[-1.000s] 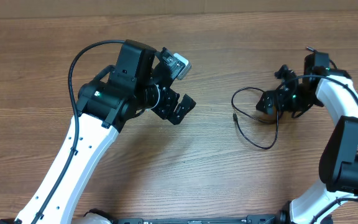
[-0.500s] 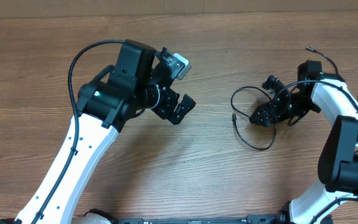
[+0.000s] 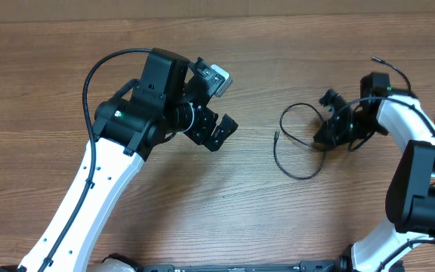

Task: Untangle cables
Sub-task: 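Drag the cable loop to the upper right with the right gripper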

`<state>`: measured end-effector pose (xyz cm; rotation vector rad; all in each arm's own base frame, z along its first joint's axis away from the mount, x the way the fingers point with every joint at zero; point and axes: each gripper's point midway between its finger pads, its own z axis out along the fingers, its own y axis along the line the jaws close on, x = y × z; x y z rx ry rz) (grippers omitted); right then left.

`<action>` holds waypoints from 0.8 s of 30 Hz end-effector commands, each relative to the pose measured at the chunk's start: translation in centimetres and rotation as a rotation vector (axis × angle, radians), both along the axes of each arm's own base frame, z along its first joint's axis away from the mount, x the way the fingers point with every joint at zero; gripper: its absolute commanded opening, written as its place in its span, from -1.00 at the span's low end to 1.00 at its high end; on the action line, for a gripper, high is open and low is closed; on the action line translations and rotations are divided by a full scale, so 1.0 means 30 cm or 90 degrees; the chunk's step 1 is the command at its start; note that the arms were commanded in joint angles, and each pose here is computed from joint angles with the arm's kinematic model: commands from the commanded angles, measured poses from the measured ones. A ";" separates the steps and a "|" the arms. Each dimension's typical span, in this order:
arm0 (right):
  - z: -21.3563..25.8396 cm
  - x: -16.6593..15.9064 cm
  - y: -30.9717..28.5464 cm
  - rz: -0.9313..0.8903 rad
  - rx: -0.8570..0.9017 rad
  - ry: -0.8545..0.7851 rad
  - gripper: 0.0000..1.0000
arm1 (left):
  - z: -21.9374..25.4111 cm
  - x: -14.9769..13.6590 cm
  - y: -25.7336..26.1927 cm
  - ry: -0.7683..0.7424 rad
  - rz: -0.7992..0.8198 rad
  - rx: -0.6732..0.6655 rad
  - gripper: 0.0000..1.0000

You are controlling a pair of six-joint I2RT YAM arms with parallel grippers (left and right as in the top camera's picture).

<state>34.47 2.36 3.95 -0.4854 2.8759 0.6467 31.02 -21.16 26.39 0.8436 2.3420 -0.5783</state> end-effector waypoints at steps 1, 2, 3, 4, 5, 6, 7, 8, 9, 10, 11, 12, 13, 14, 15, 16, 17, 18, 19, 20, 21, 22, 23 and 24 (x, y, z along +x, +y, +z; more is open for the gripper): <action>0.169 0.184 -0.107 -0.174 -0.076 -0.044 -0.93 | 0.028 0.006 0.006 -0.016 0.003 -0.004 0.99; 0.231 0.226 -0.125 -0.195 -0.085 -0.067 -0.93 | 0.028 0.006 0.006 -0.016 0.003 -0.004 0.99; 0.345 0.296 -0.144 -0.218 -0.089 -0.116 -0.93 | 0.028 0.006 0.006 -0.016 0.003 -0.004 0.99; 0.437 0.345 -0.154 -0.235 -0.088 -0.157 -0.93 | 0.028 0.006 0.006 -0.016 0.003 -0.004 1.00; 0.546 0.398 -0.163 -0.250 -0.082 -0.210 -0.93 | 0.028 0.006 0.006 -0.016 0.003 -0.004 1.00; 0.732 0.471 -0.175 -0.265 -0.075 -0.307 -0.92 | 0.028 0.006 0.006 -0.016 0.003 -0.004 1.00; 0.828 0.501 -0.180 -0.271 -0.070 -0.359 -0.93 | 0.028 0.006 0.006 -0.016 0.003 -0.004 0.99; 0.936 0.529 -0.186 -0.282 -0.064 -0.418 -0.93 | 0.028 0.006 0.006 -0.016 0.003 -0.004 1.00; 1.076 0.560 -0.205 -0.316 -0.057 -0.492 -0.93 | 0.028 0.006 0.006 -0.016 0.003 -0.004 1.00; 1.200 0.580 -0.235 -0.364 -0.054 -0.557 -0.93 | 0.028 0.006 0.006 -0.016 0.003 -0.004 1.00; 1.312 0.590 -0.277 -0.423 -0.058 -0.618 -0.93 | 0.028 0.006 0.006 -0.016 0.003 -0.004 1.00; 1.394 0.593 -0.318 -0.477 -0.064 -0.666 -0.93 | 0.028 0.006 0.006 -0.016 0.003 -0.004 0.99; 1.514 0.587 -0.391 -0.561 -0.085 -0.745 -0.93 | 0.028 0.006 0.006 -0.016 0.003 -0.004 1.00; 1.586 0.577 -0.447 -0.615 -0.114 -0.801 -0.93 | 0.028 0.006 0.006 -0.016 0.003 -0.004 1.00; 1.630 0.562 -0.494 -0.664 -0.140 -0.836 -0.92 | 0.028 0.006 0.006 -0.016 0.003 -0.004 1.00; 1.668 0.524 -0.574 -0.751 -0.195 -0.868 -0.92 | 0.028 0.006 0.006 -0.016 0.003 -0.004 0.99; 1.675 0.510 -0.609 -0.786 -0.218 -0.875 -0.92 | 0.028 0.006 0.006 -0.016 0.003 -0.004 1.00; 1.675 0.500 -0.638 -0.810 -0.236 -0.878 -0.92 | 0.028 0.006 0.006 -0.016 0.003 -0.004 1.00; 1.665 0.493 -0.679 -0.834 -0.257 -0.876 -0.92 | 0.028 0.006 0.006 -0.016 0.003 -0.004 1.00; 1.625 0.500 -0.738 -0.851 -0.284 -0.858 -0.92 | 0.028 0.006 0.006 -0.016 0.003 -0.004 0.99; 1.579 0.510 -0.788 -0.860 -0.305 -0.836 -0.92 | 0.028 0.006 0.006 -0.016 0.003 -0.004 1.00; 1.531 0.520 -0.828 -0.864 -0.325 -0.810 -0.92 | 0.028 0.006 0.006 -0.016 0.003 -0.004 1.00; 1.457 0.530 -0.884 -0.870 -0.353 -0.770 -0.92 | 0.028 0.006 0.006 -0.016 0.003 -0.004 1.00; 1.404 0.536 -0.918 -0.875 -0.368 -0.741 -0.92 | 0.028 0.006 0.006 -0.016 0.003 -0.004 1.00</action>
